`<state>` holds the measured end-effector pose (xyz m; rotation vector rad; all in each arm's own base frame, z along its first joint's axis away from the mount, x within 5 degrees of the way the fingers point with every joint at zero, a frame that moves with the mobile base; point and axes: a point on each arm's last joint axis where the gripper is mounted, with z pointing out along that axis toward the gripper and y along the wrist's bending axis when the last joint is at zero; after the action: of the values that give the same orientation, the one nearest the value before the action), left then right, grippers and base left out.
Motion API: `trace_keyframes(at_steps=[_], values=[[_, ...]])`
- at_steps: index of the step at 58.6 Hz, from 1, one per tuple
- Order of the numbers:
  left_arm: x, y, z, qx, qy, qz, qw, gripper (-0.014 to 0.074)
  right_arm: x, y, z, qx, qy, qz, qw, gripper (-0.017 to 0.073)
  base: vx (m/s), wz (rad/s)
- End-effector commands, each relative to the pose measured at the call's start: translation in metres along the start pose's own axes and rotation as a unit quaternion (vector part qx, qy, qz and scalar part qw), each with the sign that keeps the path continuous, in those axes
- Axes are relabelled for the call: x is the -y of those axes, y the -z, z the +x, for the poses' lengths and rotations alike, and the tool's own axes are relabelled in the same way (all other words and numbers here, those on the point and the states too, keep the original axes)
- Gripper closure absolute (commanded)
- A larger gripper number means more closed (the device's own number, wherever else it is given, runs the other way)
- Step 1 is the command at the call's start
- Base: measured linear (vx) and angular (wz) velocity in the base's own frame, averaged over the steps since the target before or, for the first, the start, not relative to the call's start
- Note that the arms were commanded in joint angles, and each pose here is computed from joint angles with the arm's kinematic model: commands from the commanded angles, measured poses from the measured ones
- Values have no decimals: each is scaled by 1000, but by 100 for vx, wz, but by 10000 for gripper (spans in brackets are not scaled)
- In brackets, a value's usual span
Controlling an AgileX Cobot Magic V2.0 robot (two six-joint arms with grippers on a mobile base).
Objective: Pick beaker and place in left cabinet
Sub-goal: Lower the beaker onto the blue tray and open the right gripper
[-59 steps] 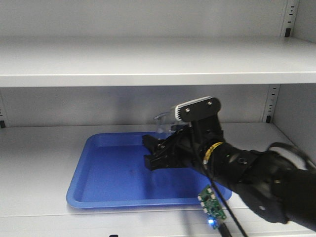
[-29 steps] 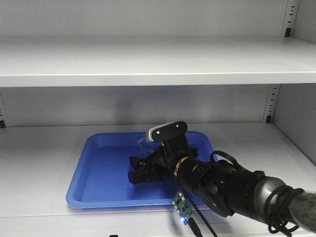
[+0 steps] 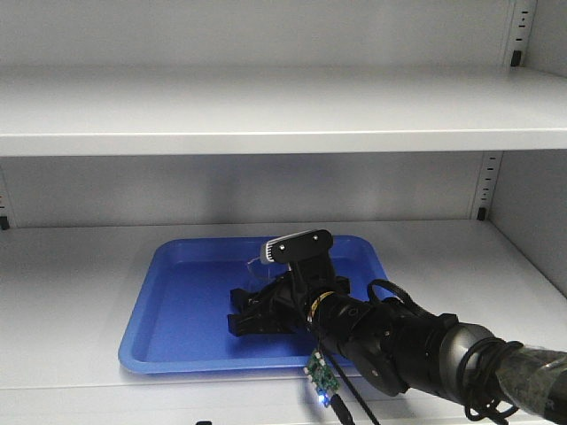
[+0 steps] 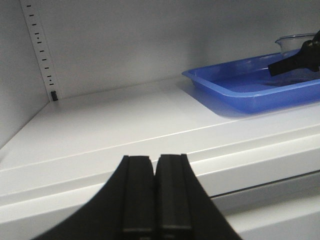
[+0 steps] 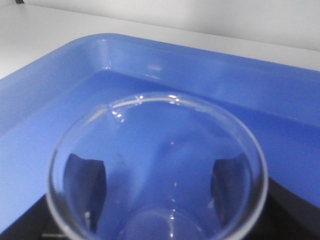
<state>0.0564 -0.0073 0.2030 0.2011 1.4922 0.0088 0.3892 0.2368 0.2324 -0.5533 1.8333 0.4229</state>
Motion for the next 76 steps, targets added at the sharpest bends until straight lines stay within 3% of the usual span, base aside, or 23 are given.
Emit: trace_keyframes(at_steps=[1, 12, 21, 33, 51, 63, 76], values=[[0, 1, -3, 39, 3, -3, 999, 592, -1, 12, -36, 79, -2, -10, 997, 102, 0, 0], [0, 1, -3, 39, 3, -3, 999, 592, -2, 16, -42, 95, -1, -14, 995, -172, 0, 0], [0, 1, -3, 39, 3, -3, 999, 592, -2, 21, -47, 97, -1, -11, 995, -164, 0, 0], [0, 1, -3, 39, 3, -3, 999, 592, -1, 37, -62, 85, 1, 1, 996, -118, 0, 0], [0, 1, -3, 39, 3, -3, 999, 592, -2, 70, -93, 117, 3, 7, 993, 26, 0, 0], [0, 1, -3, 39, 3, -3, 999, 592, -4, 94, -84, 112, 11, 4, 994, 123, 0, 0], [0, 1, -3, 39, 3, -3, 999, 592, -9, 147, -75, 123, 11, 1, 992, 242, 0, 0]])
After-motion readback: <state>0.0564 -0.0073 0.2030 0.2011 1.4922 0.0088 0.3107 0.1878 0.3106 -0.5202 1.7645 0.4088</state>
